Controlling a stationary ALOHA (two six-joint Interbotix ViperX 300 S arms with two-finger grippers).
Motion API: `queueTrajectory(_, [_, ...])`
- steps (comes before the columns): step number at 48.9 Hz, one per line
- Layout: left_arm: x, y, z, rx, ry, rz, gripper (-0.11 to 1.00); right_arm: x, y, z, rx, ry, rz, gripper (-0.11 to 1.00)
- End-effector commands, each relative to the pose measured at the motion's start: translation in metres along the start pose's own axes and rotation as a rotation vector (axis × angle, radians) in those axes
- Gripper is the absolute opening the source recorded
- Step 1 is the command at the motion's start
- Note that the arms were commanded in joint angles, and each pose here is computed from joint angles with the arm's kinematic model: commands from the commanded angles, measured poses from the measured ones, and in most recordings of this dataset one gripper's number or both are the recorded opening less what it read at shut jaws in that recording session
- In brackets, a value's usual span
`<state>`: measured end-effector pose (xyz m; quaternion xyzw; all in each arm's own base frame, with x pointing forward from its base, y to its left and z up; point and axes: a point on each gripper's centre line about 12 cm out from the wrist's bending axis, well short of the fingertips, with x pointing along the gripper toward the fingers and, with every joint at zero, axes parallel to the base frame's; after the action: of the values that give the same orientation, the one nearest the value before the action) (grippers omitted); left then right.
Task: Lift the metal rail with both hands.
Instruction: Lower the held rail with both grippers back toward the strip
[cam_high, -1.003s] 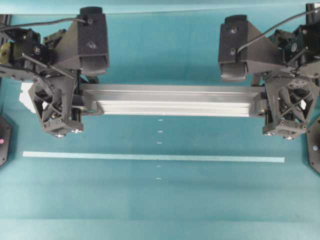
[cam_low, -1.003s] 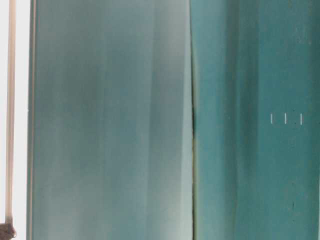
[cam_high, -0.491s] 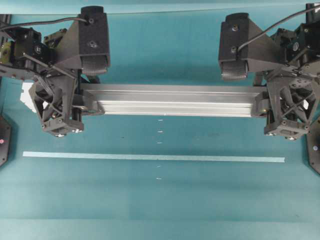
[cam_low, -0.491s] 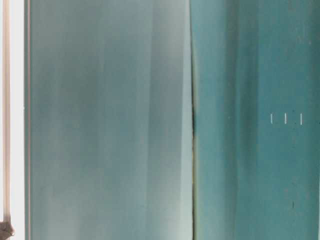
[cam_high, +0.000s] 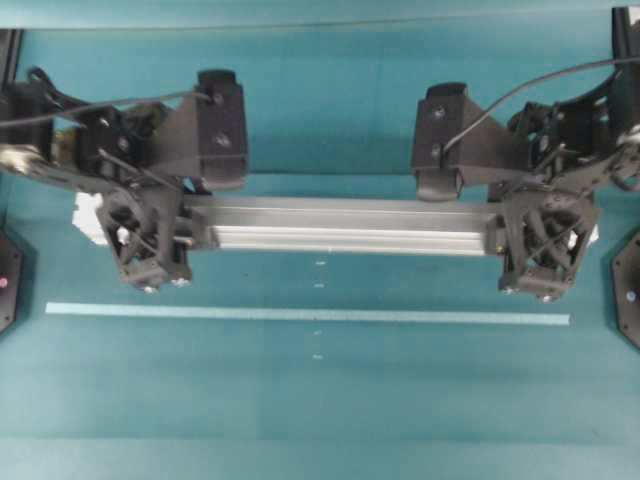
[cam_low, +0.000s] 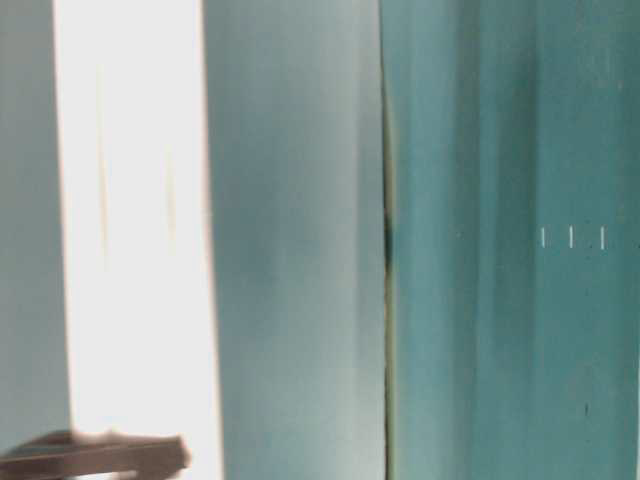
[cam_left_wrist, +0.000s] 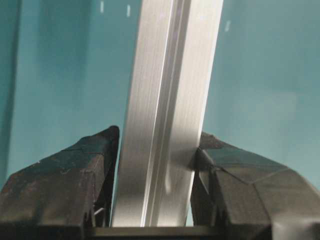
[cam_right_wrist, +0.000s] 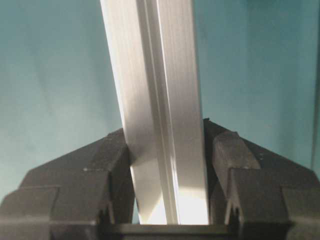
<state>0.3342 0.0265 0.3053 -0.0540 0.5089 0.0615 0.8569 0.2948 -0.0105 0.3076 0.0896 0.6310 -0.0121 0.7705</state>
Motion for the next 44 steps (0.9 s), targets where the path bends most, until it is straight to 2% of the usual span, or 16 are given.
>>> queueTrajectory(1, [0.013,0.009,0.0,-0.053,-0.035,0.011,0.35,0.014,0.002,-0.002,0.013,-0.02,0.001,0.36])
queueTrajectory(12, [0.062,0.005,-0.015,-0.043,-0.01,0.006,0.35,0.071,0.0,-0.016,-0.06,-0.029,-0.051,0.36])
queueTrajectory(28, [0.102,-0.007,-0.033,-0.01,0.049,-0.005,0.35,0.126,0.001,-0.027,-0.092,-0.04,-0.05,0.36])
queueTrajectory(44, [0.128,-0.008,-0.055,-0.074,0.061,-0.007,0.35,0.147,0.004,-0.021,-0.111,-0.056,-0.051,0.36])
